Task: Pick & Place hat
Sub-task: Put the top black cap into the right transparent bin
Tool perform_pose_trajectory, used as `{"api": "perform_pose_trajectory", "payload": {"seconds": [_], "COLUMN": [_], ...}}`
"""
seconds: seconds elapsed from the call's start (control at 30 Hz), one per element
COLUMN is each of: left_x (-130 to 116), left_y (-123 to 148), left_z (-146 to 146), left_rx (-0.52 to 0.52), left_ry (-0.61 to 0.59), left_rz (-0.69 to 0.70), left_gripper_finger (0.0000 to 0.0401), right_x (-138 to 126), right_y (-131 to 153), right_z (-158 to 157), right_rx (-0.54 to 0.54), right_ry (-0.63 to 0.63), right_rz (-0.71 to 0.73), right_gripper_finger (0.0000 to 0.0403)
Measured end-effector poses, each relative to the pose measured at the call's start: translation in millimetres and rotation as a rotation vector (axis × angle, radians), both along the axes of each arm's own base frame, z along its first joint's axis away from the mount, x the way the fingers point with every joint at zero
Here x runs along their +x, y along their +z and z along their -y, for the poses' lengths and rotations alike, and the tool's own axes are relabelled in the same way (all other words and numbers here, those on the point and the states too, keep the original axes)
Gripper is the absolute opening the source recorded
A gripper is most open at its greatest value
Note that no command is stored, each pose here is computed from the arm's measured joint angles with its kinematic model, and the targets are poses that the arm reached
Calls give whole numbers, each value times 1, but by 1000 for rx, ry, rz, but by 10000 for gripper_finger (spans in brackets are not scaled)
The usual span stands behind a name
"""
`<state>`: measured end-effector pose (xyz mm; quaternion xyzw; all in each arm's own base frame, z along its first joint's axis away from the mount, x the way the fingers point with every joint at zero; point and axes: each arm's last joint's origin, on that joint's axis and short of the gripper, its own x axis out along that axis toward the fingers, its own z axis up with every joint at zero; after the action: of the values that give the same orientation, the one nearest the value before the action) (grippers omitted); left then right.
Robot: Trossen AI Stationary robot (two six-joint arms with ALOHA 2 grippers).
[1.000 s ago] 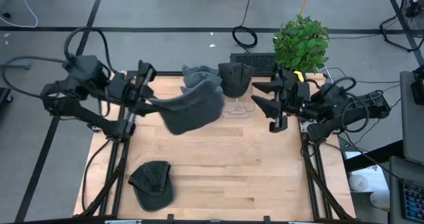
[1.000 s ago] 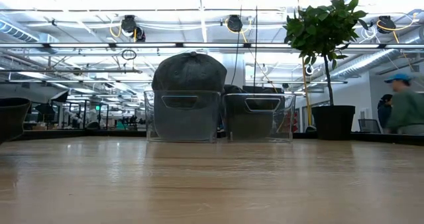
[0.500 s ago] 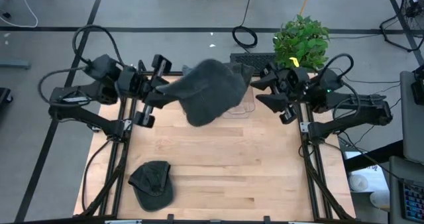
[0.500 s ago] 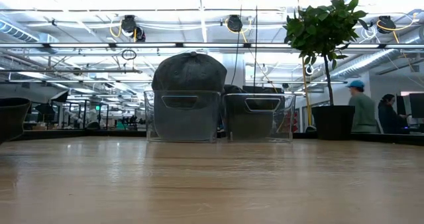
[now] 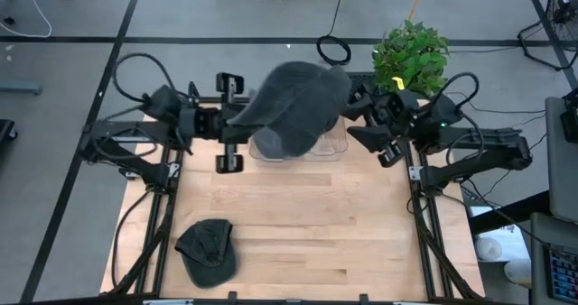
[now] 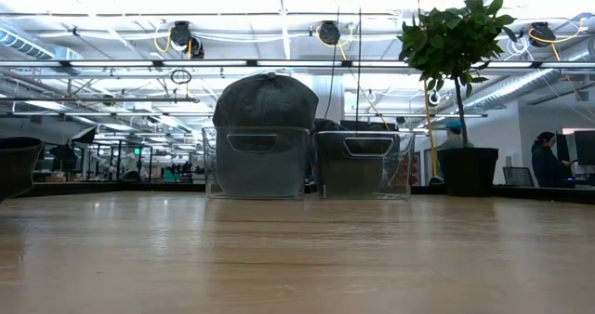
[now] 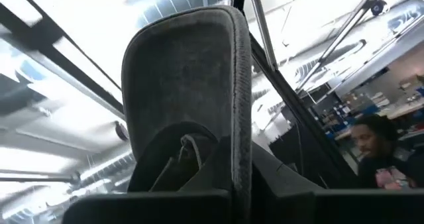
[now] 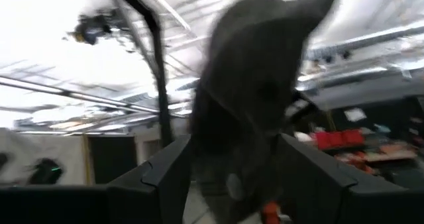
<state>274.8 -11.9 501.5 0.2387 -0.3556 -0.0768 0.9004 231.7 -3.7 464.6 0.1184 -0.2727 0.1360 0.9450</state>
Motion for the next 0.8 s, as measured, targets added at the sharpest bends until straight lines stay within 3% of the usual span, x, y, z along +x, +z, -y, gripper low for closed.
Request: {"api": "perform_pose_trajectory", "payload": {"seconds": [0.1,0.27,0.8], "left_x": [8,7,18], "left_y": [-3,-1,-8], "left_z": [2,3,2], "left_rx": [10,48,46], "left_ry": [3,33,85], "left_rz": [38,102,86], "left_gripper_finger": [8,8,8], "right_x": [6,6,15], "right_y": [-4,-3,-8], "right_z": [2,1,1], "right_rx": [26,54,83], "right_ry": [-46,-14,35], "right_rz": [-21,-23,-30], "right_gripper_finger": [208,208,207]}}
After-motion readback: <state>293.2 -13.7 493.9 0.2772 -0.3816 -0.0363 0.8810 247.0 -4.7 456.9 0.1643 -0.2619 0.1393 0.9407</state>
